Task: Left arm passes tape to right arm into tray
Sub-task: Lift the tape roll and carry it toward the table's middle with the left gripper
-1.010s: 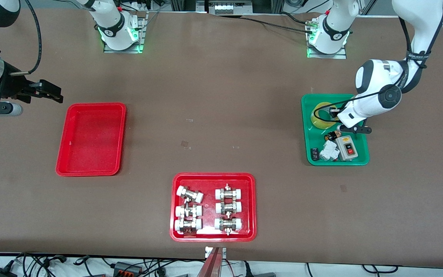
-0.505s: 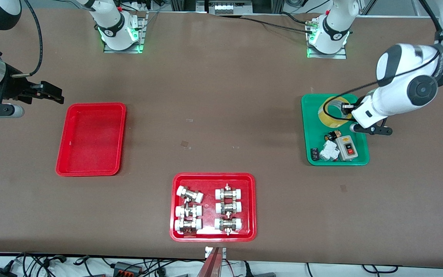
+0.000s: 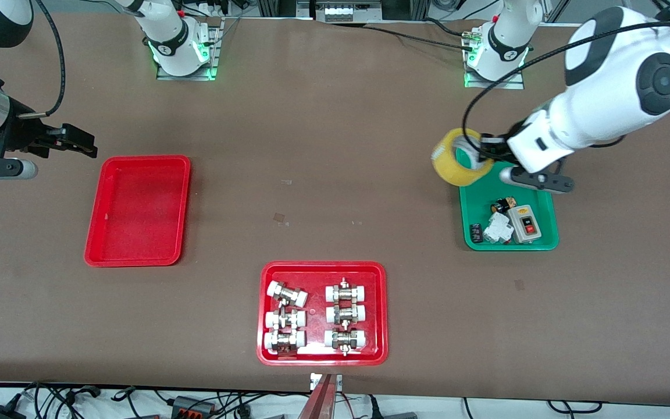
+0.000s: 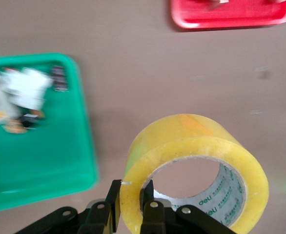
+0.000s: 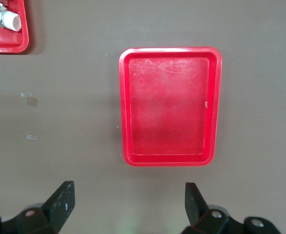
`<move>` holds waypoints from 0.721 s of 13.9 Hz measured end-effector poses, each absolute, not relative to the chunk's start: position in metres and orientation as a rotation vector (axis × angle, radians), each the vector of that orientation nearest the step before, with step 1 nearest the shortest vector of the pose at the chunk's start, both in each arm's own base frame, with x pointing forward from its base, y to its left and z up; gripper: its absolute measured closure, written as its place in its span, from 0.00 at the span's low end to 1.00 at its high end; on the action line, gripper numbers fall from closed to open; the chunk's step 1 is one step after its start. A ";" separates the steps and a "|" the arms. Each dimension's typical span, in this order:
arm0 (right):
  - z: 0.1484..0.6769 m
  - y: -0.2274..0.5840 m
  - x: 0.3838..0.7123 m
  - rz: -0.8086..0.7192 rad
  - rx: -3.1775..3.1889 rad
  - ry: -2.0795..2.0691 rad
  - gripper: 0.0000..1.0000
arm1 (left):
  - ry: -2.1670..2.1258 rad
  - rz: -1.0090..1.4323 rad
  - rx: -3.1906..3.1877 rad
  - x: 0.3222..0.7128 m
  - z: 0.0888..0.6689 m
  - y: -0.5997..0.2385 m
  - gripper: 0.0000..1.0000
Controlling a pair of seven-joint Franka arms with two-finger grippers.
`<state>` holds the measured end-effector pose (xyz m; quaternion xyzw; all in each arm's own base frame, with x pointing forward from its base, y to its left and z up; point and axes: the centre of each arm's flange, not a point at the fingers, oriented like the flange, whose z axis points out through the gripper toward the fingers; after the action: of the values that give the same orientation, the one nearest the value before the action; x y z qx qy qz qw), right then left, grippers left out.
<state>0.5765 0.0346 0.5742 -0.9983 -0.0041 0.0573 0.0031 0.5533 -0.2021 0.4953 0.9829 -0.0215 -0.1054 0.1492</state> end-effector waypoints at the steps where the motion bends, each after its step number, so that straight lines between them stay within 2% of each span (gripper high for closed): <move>1: 0.574 0.035 0.577 0.180 -3.130 -0.013 0.00 | -0.011 -0.315 2.804 0.555 0.491 -0.234 0.79; 4: 0.574 0.034 0.576 0.180 -3.130 -0.012 0.00 | 0.135 -0.303 2.728 0.561 0.463 -0.335 0.79; 7: 0.574 0.034 0.576 0.181 -3.130 -0.012 0.00 | 0.252 -0.333 2.553 0.573 0.429 -0.382 0.79; 10: 0.573 0.034 0.575 0.202 -3.130 -0.012 0.00 | 0.403 -0.355 2.454 0.570 0.396 -0.427 0.79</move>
<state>0.5749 0.0340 0.5730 -0.9979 -0.0038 0.0645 0.0027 0.5697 -0.4271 0.3963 0.9290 0.1526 -0.1344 0.3093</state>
